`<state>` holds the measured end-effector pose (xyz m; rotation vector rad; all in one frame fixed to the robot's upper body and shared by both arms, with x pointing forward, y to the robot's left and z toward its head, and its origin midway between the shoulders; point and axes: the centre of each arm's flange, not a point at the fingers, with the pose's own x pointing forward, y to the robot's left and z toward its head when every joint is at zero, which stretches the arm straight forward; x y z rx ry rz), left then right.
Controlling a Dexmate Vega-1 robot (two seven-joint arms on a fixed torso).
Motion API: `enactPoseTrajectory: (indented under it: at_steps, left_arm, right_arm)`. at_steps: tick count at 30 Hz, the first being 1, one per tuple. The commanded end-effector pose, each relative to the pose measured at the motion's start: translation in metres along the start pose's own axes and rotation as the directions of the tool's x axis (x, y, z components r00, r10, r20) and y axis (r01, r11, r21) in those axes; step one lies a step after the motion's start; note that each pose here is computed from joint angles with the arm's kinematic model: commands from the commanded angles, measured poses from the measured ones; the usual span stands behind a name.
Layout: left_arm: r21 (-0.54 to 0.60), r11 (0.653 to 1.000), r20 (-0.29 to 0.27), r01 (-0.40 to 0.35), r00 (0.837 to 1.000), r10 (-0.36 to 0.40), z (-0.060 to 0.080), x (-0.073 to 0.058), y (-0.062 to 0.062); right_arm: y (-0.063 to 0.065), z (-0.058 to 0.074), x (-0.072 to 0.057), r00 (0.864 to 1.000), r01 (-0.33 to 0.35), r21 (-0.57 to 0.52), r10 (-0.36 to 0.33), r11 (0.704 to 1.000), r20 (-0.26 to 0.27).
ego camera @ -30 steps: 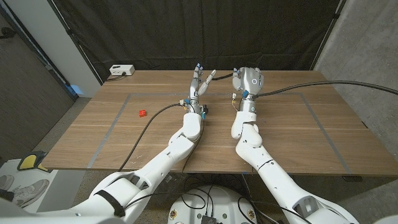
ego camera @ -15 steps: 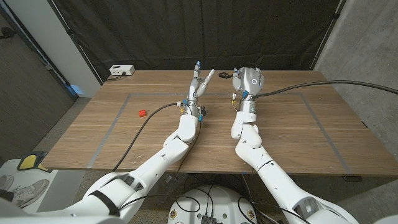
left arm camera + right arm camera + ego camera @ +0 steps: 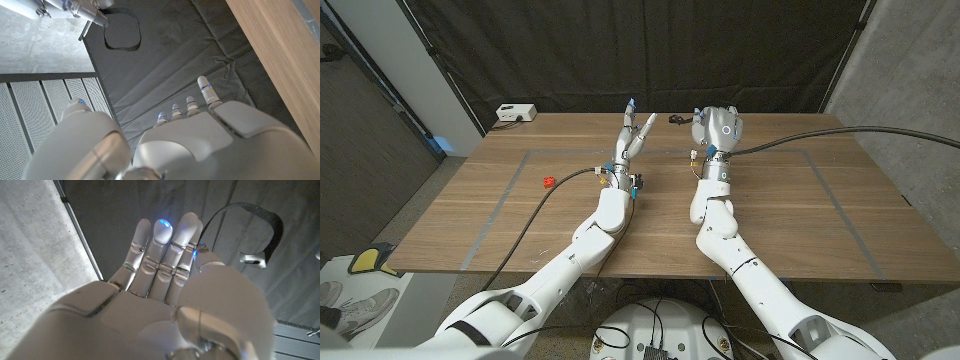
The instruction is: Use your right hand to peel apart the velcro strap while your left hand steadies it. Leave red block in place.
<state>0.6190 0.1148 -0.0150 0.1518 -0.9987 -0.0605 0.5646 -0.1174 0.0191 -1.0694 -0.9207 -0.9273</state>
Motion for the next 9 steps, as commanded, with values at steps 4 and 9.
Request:
enactPoseTrajectory:
  at_steps: [4, 9]
  left_arm:
    - [-0.011, 0.998, -0.064, 0.055, 0.996, -0.056, -0.02, -0.014, 0.035]
    - [-0.059, 0.995, -0.092, 0.079, 0.992, -0.084, -0.029, -0.021, 0.039]
  right_arm:
    - [-0.012, 0.038, -0.015, 0.999, 0.043, -0.071, -0.041, 0.997, 0.032]
    - [-0.018, 0.055, -0.031, 0.997, 0.083, -0.039, -0.083, 0.996, -0.002]
